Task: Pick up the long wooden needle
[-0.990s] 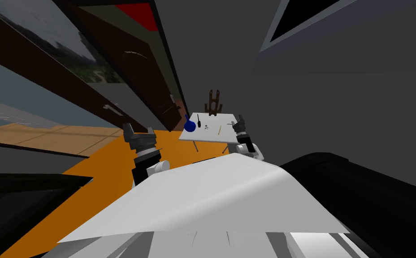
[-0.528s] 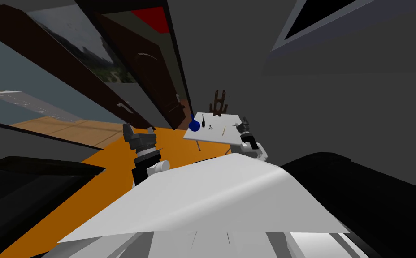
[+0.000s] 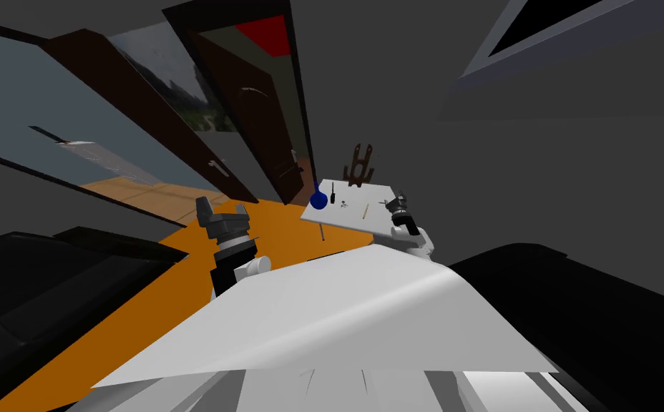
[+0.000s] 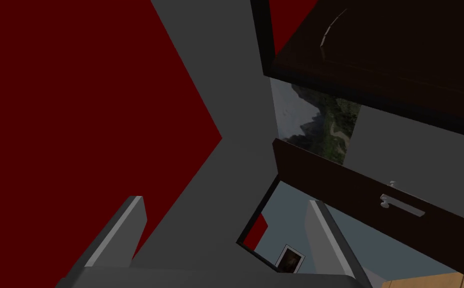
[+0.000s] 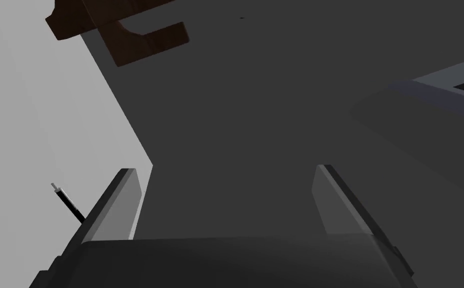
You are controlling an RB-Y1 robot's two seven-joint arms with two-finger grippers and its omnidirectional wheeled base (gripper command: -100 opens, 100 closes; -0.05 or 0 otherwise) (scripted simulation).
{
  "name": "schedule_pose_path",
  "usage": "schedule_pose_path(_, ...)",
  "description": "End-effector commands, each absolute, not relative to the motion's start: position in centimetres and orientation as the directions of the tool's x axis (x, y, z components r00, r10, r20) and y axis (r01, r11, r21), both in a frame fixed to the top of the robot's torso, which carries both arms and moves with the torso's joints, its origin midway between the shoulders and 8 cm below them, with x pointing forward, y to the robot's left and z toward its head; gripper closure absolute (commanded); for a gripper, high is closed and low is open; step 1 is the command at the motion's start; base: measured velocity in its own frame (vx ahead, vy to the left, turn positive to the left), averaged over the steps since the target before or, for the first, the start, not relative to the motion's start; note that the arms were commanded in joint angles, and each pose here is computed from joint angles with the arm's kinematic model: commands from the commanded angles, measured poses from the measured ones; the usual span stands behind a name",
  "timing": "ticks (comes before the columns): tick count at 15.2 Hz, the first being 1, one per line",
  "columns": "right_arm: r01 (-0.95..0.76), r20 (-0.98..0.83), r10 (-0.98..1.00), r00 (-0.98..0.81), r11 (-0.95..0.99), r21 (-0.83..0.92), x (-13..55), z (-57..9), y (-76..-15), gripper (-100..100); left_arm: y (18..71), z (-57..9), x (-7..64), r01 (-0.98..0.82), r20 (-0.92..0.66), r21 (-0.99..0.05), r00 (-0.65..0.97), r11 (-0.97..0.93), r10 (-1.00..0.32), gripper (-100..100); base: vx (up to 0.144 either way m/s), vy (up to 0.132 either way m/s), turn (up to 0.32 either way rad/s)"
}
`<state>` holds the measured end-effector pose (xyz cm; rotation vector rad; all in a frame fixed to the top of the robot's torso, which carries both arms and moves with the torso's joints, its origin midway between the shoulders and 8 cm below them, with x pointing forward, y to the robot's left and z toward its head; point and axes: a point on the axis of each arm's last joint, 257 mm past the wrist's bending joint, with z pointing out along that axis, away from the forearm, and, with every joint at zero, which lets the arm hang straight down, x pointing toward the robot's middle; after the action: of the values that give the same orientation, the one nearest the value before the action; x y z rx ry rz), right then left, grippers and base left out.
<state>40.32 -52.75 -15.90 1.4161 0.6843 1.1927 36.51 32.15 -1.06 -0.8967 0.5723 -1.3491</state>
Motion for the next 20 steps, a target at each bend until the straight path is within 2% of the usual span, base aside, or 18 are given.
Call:
schedule_pose_path(1, -0.211, 0.329, 0.874, 0.358, -0.268, 0.94, 40.1, -16.6, -55.3, -100, 32.2, -1.1, 36.5, 0.577, 0.14, -0.816, 0.166, -0.019, -0.976, 0, 0.031, 0.052, 0.13)
schedule_pose_path(7, -0.232, 0.457, 0.744, 0.488, -0.394, 0.889, 37.6, -19.9, -62.6, -100, 32.2, -1.1, 36.5, 0.577, 0.14, -0.816, 0.166, -0.019, -0.976, 0, 0.024, 0.04, 0.139)
schedule_pose_path(9, -0.238, 0.47, 0.735, 0.489, -0.406, 0.882, 37.5, -20.2, -62.7, -100, 32.2, -1.1, 36.5, 0.577, 0.14, -0.816, 0.166, -0.019, -0.976, 0, 0.026, 0.047, 0.082)
schedule_pose_path(12, -0.295, 0.56, 0.623, 0.545, -0.483, 0.825, 35.5, -21.5, -66.7, -100, 32.2, -1.1, 36.5, 0.577, 0.14, -0.816, 0.166, -0.019, -0.976, 0, 0.031, 0.045, 0.151)
schedule_pose_path(14, -0.292, 0.564, 0.611, 0.555, -0.492, 0.82, 35.2, -22.3, -67.0, -100, 32.2, -1.1, 36.5, 0.577, 0.14, -0.816, 0.166, -0.019, -0.976, 0, 0.032, 0.038, 0.097)
schedule_pose_path(20, -0.414, 0.694, 0.398, 0.6, -0.587, 0.695, 31.6, -25.0, -71.9, -100, 32.2, -1.1, 36.5, 0.577, 0.14, -0.816, 0.166, -0.019, -0.976, 0, 0.026, 0.039, 0.121)
